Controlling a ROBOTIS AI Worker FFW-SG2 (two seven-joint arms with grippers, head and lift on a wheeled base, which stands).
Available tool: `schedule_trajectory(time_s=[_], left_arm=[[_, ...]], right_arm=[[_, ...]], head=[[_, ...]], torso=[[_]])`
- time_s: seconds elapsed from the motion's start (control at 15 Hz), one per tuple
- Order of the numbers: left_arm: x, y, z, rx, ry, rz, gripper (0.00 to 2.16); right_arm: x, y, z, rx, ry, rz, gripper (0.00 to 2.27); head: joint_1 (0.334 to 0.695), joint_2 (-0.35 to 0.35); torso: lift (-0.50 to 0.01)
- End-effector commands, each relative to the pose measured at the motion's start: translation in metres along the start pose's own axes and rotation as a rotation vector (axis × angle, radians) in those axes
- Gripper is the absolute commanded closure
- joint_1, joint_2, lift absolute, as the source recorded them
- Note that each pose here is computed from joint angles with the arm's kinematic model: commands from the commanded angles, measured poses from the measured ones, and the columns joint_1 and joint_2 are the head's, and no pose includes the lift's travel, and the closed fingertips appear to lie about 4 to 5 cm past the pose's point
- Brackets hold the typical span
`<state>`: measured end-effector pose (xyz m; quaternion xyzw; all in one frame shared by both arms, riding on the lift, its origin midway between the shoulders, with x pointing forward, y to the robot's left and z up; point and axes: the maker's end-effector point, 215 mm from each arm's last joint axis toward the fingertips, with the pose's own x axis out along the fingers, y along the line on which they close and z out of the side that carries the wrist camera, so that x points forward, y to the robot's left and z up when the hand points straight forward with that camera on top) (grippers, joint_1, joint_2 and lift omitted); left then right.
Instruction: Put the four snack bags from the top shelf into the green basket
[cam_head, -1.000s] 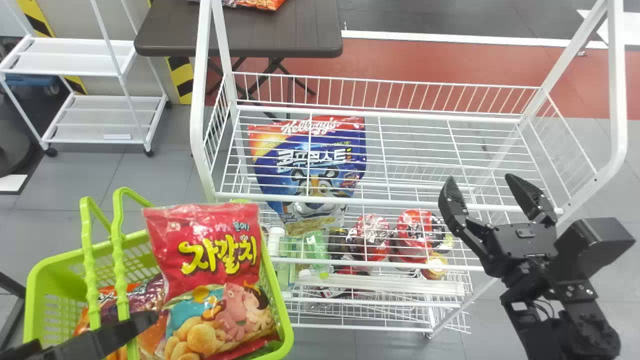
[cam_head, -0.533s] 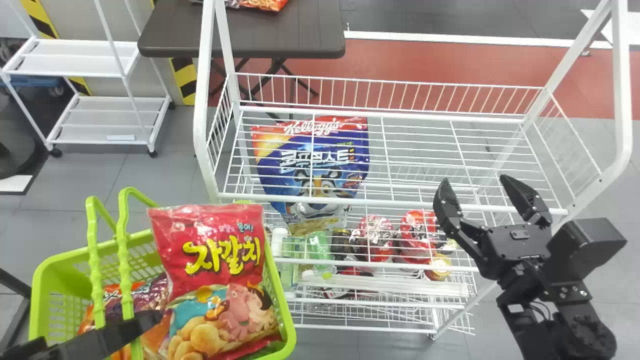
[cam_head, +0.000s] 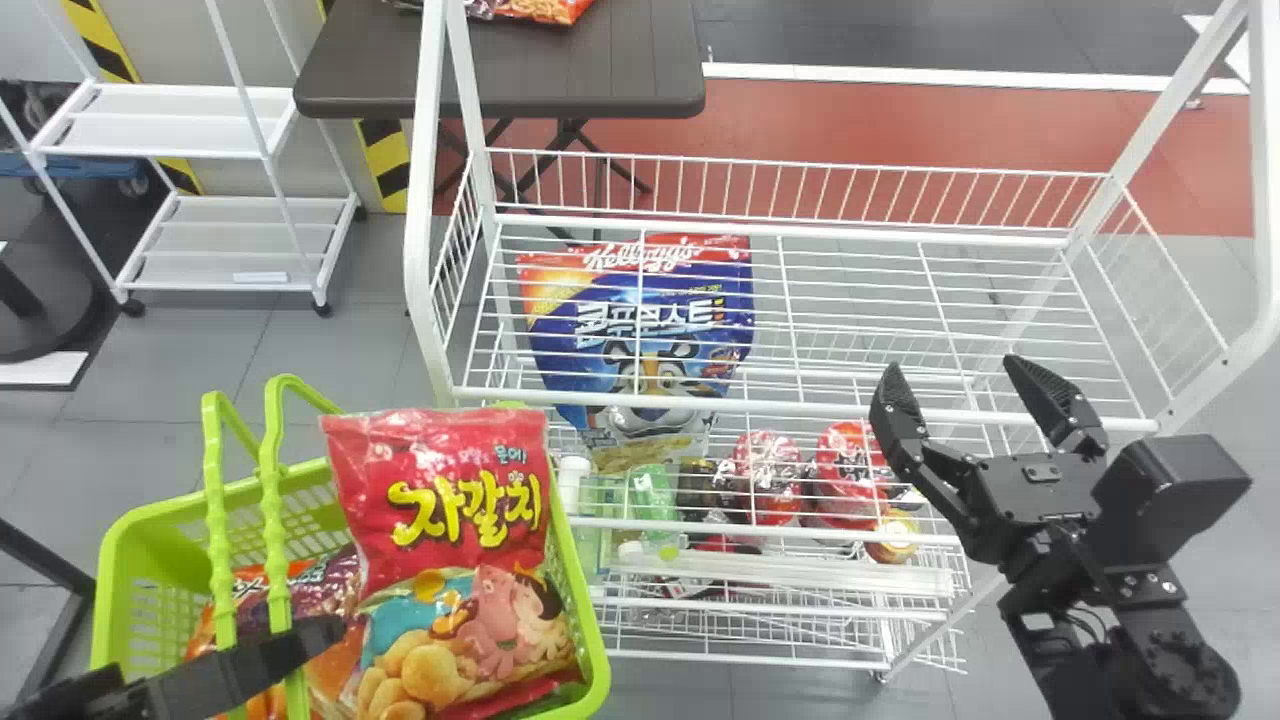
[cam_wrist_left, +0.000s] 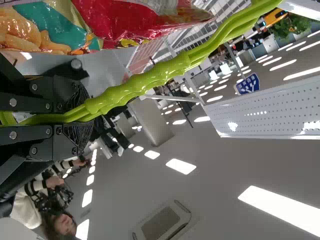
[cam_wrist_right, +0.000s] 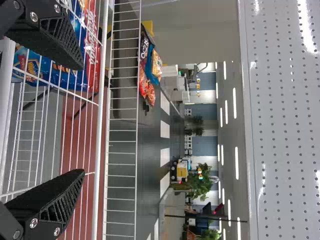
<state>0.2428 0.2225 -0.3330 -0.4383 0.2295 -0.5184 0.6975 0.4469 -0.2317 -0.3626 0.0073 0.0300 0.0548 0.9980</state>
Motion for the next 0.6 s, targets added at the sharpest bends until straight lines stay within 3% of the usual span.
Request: schedule_trajectory(time_s=[0.0,0.53], left_arm=[[0.0009,-0.0021,0.0011,0.002,0.000,-0.012,2.15],[0.0029,-0.0027,0.0030,0.006,-0.003,-0.018,2.15]], right_arm=[[0.0004,-0.0008,-0.0001,0.001,0.001,-0.008,0.08],[0.0021,-0.0014,-0.0015,0.004,0.002,-0.010,0.08]], head=[[0.695,-0.016],[0.695,-0.018]], torso=[[0.000],[0.000]])
